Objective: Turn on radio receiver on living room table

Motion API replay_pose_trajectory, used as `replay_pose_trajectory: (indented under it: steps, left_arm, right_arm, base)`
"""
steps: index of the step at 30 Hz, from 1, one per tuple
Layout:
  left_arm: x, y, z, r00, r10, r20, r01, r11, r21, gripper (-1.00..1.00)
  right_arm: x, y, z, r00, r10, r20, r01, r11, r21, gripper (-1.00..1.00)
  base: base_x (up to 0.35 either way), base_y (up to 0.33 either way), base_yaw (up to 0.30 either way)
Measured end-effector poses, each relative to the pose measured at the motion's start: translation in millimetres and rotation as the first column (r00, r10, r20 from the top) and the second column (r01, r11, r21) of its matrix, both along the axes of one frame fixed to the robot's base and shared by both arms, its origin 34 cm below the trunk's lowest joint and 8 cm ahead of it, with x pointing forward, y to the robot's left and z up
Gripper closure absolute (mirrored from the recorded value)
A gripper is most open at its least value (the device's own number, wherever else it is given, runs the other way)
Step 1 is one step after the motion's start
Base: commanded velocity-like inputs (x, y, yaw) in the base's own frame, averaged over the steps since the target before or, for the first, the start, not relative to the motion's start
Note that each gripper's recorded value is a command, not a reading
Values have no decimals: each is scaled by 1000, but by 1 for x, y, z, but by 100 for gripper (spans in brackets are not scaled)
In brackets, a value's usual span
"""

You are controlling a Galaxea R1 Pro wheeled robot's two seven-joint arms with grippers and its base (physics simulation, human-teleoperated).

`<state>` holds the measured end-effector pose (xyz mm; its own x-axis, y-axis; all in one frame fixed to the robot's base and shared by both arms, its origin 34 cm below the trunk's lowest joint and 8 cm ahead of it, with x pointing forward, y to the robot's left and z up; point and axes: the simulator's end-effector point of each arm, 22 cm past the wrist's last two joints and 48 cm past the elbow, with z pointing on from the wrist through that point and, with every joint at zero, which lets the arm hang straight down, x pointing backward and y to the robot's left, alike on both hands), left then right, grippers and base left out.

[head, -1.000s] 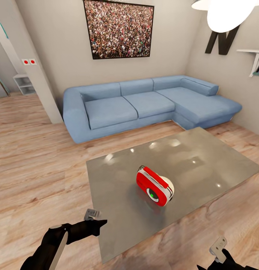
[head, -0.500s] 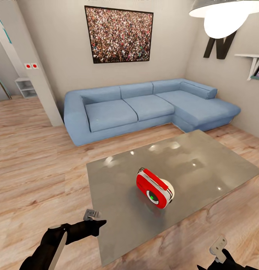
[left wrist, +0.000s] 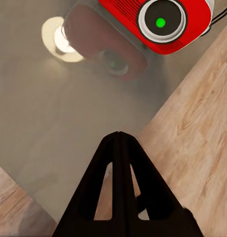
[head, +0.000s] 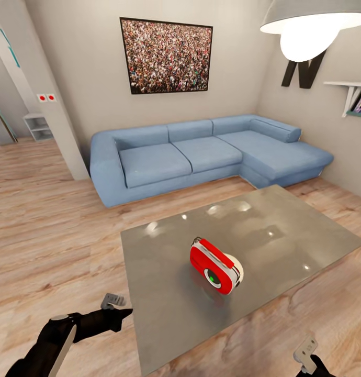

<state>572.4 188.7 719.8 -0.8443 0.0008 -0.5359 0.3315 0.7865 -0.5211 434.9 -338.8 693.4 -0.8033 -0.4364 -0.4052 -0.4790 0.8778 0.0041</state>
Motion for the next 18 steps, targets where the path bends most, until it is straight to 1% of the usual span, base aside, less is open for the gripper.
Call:
replay_pose_trajectory:
  steps: [4,9,12,15,18]
  left_arm:
    - [-6,8,-5,1000,1,-10,-1,1000,12,100]
    - [-26,17,-31,999,8,-51,-7,1000,23,100]
    - [-36,26,-43,998,12,-55,-10,999,33,100]
    - [-52,36,-62,997,19,-78,-16,999,45,100]
    - [-75,43,-82,992,29,-123,-22,998,53,100]
  right_arm:
    - [-2,-1,-1,1000,-4,-4,4,1000,1,-100]
    - [-10,-2,-8,1000,-13,-25,13,1000,3,-100]
    - [-13,-5,-11,999,-21,-31,21,1000,-4,-100]
    - [-19,-9,-18,998,-35,-45,34,999,-13,-100]
    - [-25,-12,-25,998,-39,-56,38,999,-16,-100]
  base:
    - [0,0,0]
    - [0,0,0]
    - [0,0,0]
    - [0,0,0]
    - [0,0,0]
